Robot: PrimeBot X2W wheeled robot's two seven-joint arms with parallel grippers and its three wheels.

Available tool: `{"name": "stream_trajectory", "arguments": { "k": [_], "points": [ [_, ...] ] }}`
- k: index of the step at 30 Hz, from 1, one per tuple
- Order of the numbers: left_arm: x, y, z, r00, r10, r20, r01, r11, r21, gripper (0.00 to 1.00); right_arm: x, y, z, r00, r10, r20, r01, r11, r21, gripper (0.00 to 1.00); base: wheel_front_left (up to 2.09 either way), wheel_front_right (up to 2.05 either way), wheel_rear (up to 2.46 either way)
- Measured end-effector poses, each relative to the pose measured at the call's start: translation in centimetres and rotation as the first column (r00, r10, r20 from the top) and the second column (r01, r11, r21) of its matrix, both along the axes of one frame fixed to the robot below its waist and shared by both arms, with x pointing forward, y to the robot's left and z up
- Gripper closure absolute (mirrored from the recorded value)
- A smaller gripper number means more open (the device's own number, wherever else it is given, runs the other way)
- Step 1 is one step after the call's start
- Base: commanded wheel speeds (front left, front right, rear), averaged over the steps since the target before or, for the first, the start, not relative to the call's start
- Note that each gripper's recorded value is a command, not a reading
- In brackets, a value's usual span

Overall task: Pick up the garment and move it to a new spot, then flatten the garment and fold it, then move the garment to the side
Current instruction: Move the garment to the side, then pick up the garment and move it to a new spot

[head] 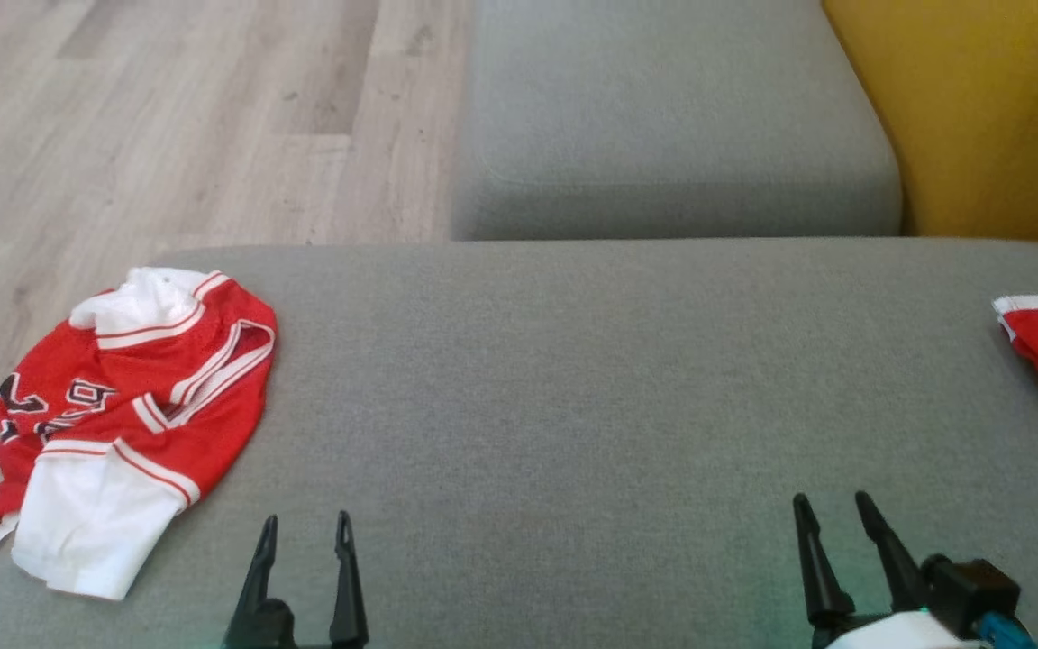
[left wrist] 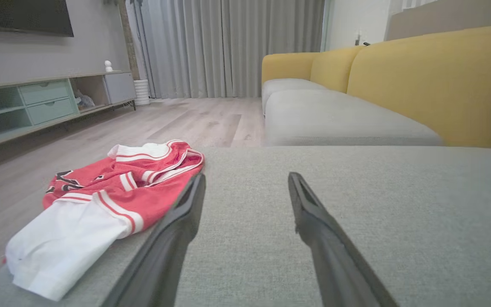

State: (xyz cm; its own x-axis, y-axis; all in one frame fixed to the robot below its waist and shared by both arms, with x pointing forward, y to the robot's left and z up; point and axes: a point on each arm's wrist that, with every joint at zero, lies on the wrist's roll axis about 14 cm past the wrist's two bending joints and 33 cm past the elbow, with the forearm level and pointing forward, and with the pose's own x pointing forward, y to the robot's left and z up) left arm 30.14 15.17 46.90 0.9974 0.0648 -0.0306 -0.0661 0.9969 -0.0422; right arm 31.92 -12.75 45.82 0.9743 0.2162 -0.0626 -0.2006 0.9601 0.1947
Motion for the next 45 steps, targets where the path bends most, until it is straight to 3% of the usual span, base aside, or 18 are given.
{"name": "stream_trajectory", "arguments": {
  "k": [17,24,34,45],
  "points": [
    [0.0,0.0,0.5,1.0,-0.007,0.02,0.006,0.999,0.032,0.0,-0.3,-1.3,0.5,0.998,-0.053,0.023,0.053,0.999,-0.011,0.0,0.0,0.0,0.0],
    [-0.3,0.5,0.3,1.0,0.006,0.014,-0.007,0.999,0.042,0.0,-0.2,-0.5,-0.2,1.0,-0.026,-0.003,0.026,1.0,-0.013,0.0,0.0,0.0,0.0],
    [-3.0,5.8,0.3,0.98,0.198,0.022,-0.199,0.979,0.034,0.0,1.7,4.9,-0.6,0.989,0.147,-0.029,-0.147,0.989,-0.011,0.0,0.0,0.0,0.0],
    [-7.3,13.9,2.2,0.876,0.476,0.073,-0.48,0.876,0.053,0.0,4.4,11.7,-0.9,0.941,0.337,-0.041,-0.338,0.941,-0.017,0.0,0.0,0.0,0.0]
  ]
}}
